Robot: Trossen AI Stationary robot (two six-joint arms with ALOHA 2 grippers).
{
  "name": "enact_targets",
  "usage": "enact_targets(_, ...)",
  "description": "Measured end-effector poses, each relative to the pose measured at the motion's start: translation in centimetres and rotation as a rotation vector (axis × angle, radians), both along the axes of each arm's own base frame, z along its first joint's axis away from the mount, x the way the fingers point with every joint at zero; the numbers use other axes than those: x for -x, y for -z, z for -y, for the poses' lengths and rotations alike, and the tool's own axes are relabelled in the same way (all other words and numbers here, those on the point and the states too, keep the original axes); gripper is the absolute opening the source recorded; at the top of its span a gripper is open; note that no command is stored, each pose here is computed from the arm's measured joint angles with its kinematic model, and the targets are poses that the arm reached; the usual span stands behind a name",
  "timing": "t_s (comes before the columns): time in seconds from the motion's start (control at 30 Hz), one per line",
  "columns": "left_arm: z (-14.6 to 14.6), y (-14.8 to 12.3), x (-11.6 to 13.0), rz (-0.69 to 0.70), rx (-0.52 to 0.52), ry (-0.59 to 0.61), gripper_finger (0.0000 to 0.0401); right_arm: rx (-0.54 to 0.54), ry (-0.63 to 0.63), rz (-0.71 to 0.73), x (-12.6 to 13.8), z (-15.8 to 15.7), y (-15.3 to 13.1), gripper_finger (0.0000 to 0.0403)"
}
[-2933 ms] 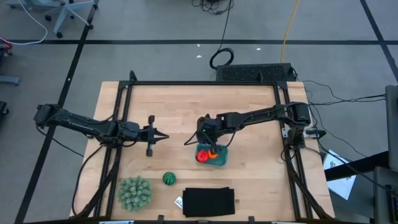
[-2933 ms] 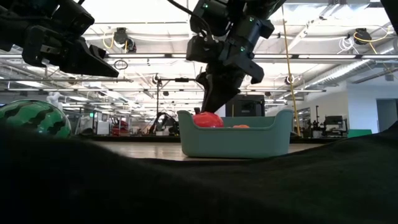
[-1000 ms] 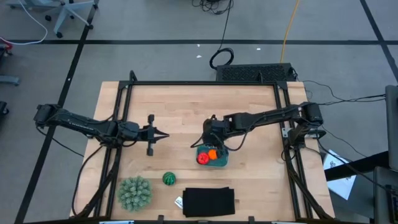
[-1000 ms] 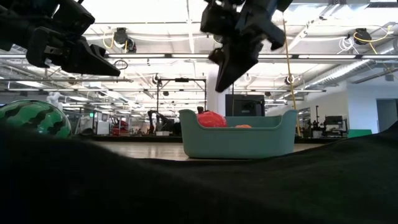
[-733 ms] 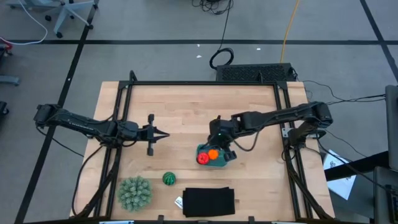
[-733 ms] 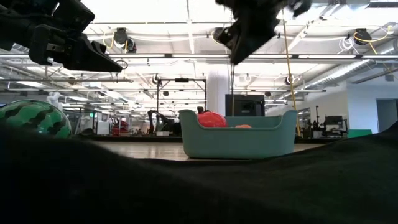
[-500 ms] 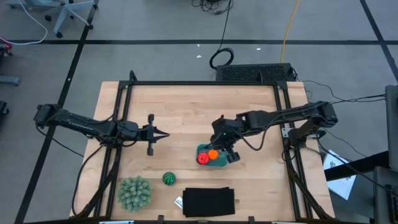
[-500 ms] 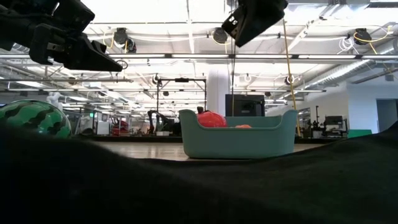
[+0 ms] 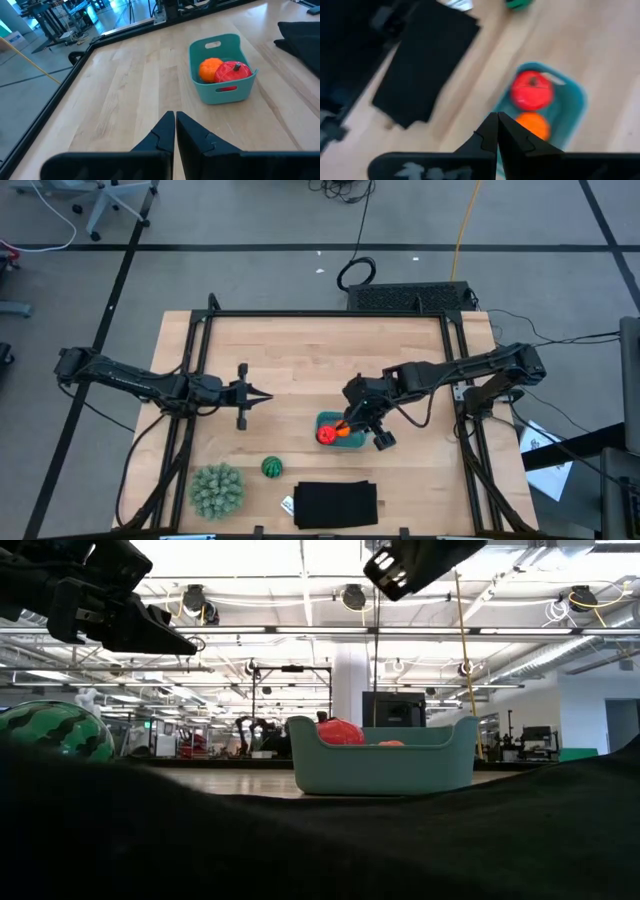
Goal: Pick and placing Produce into tupperware
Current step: Put the watermelon into the basket
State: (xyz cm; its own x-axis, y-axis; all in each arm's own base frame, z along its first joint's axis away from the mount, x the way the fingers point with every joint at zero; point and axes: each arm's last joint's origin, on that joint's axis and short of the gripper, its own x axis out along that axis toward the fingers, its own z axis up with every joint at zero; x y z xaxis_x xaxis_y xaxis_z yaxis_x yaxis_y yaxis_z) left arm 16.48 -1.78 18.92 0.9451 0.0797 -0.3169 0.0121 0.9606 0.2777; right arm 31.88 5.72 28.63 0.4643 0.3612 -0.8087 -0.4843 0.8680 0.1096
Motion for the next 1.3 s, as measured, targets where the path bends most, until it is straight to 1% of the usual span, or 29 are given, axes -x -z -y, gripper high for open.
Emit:
enact_targets(0.13,0.0,0.0,0.0,0.0,0.001,0.0,0.0021,-0.016,-0.016,-0.026,0.8,-0.9,-0.3,0.0)
enact_targets(0.27,0.0,0.0,0.0,0.0,0.003,-0.001,0.0021,-0.04,0.006,0.001,1.4,-1.5,-1.1,0.0)
enact_targets(0.4,0.0,0.0,0.0,0.0,0.004,-0.001,0.0021,-0.086,0.017,0.109,2.6,-1.7,-2.5,0.0)
enact_targets(0.47,0.0,0.0,0.0,0.0,0.008,-0.003,0.0021,-0.108,0.03,0.2,3.4,-1.5,-3.5,0.0)
enact_targets(0.53,0.0,0.0,0.0,0.0,0.008,-0.003,0.0021,-0.106,0.072,0.289,4.6,-1.1,-4.3,0.0)
enact_targets(0.6,0.0,0.0,0.0,0.0,0.008,-0.003,0.0021,-0.125,0.09,0.371,5.8,-0.4,-4.7,0.0)
enact_targets(0.7,0.0,0.0,0.0,-0.001,0.008,-0.003,0.0021,-0.142,0.162,0.46,7.5,0.9,-4.2,0.0)
enact_targets(0.83,0.0,0.0,0.0,0.0,0.009,-0.004,0.0021,-0.089,0.335,0.557,10.1,2.5,-3.6,0.0)
enact_targets(0.9,0.0,0.0,0.0,0.001,0.011,-0.004,0.0021,-0.084,0.395,0.603,11.3,3.0,-3.2,0.0)
enact_targets(1.03,0.0,0.0,0.0,0.001,0.011,-0.004,0.0021,-0.124,0.412,0.716,13.9,3.4,-2.6,0.0)
enact_targets(1.13,0.0,0.0,0.0,0.001,0.011,-0.004,0.0021,-0.131,0.438,0.749,15.4,3.7,-1.8,0.0)
enact_targets(1.2,0.0,0.0,0.0,0.001,0.011,-0.005,0.0021,-0.127,0.439,0.763,16.2,3.8,-1.1,0.0)
enact_targets(1.23,0.0,0.0,0.0,0.001,0.014,-0.006,0.0021,-0.122,0.449,0.792,16.4,3.9,-0.9,0.0)
enact_targets(1.3,0.0,0.0,0.0,0.002,0.026,-0.01,0.0021,-0.11,0.494,0.846,16.8,4.1,-0.5,0.0)
